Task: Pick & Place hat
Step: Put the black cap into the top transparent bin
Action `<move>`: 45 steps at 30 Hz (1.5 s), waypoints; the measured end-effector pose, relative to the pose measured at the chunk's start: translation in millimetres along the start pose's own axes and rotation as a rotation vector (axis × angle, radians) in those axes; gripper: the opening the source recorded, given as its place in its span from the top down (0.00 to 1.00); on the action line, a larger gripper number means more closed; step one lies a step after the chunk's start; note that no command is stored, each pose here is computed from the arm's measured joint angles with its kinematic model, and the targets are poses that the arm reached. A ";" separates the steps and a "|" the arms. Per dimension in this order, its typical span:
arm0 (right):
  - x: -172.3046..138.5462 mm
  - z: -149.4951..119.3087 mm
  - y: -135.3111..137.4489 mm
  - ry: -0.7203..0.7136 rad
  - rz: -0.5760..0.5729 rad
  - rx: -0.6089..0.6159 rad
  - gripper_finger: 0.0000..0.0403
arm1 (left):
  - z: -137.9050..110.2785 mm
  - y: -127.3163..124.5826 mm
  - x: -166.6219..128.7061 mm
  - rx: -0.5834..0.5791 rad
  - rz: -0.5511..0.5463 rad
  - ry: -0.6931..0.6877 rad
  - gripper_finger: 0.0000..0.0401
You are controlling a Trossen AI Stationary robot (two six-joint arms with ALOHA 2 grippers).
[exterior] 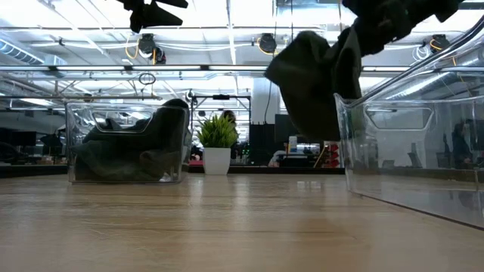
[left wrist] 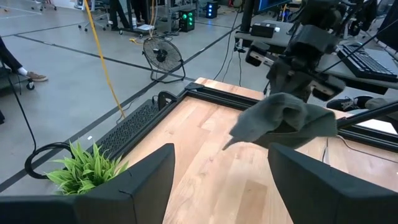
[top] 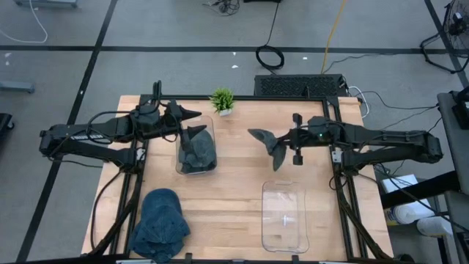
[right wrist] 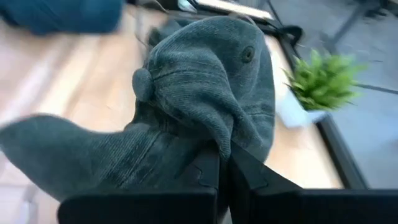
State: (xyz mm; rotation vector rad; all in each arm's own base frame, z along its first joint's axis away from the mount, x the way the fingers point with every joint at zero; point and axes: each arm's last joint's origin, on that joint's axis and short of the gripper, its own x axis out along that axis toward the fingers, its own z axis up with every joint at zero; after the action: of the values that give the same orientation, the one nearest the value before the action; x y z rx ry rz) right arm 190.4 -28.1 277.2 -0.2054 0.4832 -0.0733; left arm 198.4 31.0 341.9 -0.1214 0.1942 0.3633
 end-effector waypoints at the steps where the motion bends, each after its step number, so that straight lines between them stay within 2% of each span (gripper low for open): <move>1: 0.1 0.8 0.6 -0.013 0.024 0.003 1.00 | 0.0 0.0 0.0 0.000 0.000 0.000 0.33; 11: 2.5 10.1 3.3 -0.190 0.159 0.004 1.00 | 0.0 0.0 -0.1 0.000 0.000 0.000 0.33; 17: 1.7 17.1 3.0 -0.302 0.185 -0.017 1.00 | 0.0 0.0 -0.1 0.000 0.000 0.000 0.33; 22: 1.7 17.6 2.9 -0.312 0.180 -0.036 1.00 | 2.0 -0.3 -0.1 -0.008 -0.003 -0.020 0.33; 29: 6.5 24.0 1.0 -0.380 0.150 -0.083 1.00 | 2.1 -2.2 8.2 -0.169 -0.007 -0.036 0.33; 34: 19.4 26.2 0.3 -0.403 0.135 -0.110 1.00 | -2.4 -0.8 18.4 -0.243 0.048 -0.018 0.33; 37: 29.2 25.1 -1.4 -0.385 0.070 -0.137 1.00 | -5.1 -5.2 29.8 -0.322 -0.023 -0.002 0.33; 41: 40.6 22.2 -5.8 -0.321 -0.106 -0.217 1.00 | -0.6 -15.7 44.5 -0.335 -0.265 -0.037 0.33; 43: 44.3 22.8 -9.2 -0.298 -0.222 -0.259 1.00 | 1.4 -18.6 49.8 -0.335 -0.303 -0.072 0.33; 45: 46.9 23.9 -12.8 -0.275 -0.342 -0.294 1.00 | 0.8 -18.9 54.2 -0.372 -0.292 -0.080 0.33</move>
State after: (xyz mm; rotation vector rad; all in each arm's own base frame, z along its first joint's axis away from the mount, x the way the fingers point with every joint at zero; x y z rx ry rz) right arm 242.7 -41.9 279.3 -0.5781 0.1785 -0.3046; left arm 255.1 32.0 332.8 -0.4959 0.0260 0.1095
